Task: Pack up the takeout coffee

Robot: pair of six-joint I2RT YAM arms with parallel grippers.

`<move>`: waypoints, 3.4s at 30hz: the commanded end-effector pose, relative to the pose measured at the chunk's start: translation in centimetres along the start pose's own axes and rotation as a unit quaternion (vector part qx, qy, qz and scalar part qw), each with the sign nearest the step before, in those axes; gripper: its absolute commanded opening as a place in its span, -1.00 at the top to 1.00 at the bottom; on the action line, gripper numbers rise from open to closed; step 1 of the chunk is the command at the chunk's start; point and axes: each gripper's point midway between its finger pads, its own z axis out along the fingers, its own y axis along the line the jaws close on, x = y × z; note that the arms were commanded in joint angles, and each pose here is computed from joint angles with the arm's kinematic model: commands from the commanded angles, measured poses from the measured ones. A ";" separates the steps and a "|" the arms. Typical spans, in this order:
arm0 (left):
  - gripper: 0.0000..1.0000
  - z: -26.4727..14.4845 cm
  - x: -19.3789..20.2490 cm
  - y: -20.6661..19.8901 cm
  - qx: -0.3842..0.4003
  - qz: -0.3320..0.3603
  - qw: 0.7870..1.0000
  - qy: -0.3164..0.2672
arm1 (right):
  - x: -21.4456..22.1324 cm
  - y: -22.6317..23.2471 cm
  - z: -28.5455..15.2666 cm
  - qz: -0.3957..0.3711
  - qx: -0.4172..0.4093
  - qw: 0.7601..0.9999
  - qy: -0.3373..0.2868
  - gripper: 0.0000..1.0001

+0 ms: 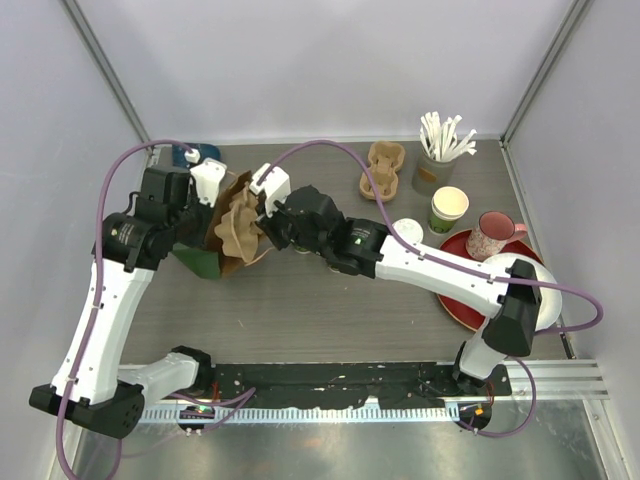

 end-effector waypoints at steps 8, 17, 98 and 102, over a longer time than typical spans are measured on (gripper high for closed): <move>1.00 -1.4 -0.6 -2.8 0.089 0.031 0.995 -0.029 | -0.7 -3.6 -0.2 -0.101 0.120 0.987 0.025 0.98; 1.00 -2.6 -1.1 -4.1 0.131 0.038 0.990 -0.041 | 1.1 -4.8 0.8 -0.176 0.185 0.964 0.072 0.99; 1.00 4.4 1.2 -1.5 0.256 -0.223 0.931 0.134 | 16.1 2.1 6.4 -0.324 -0.152 0.871 0.338 0.99; 1.00 3.3 0.9 -2.7 0.269 -0.200 0.935 0.114 | 18.2 3.1 6.8 -0.274 -0.188 0.874 0.356 0.98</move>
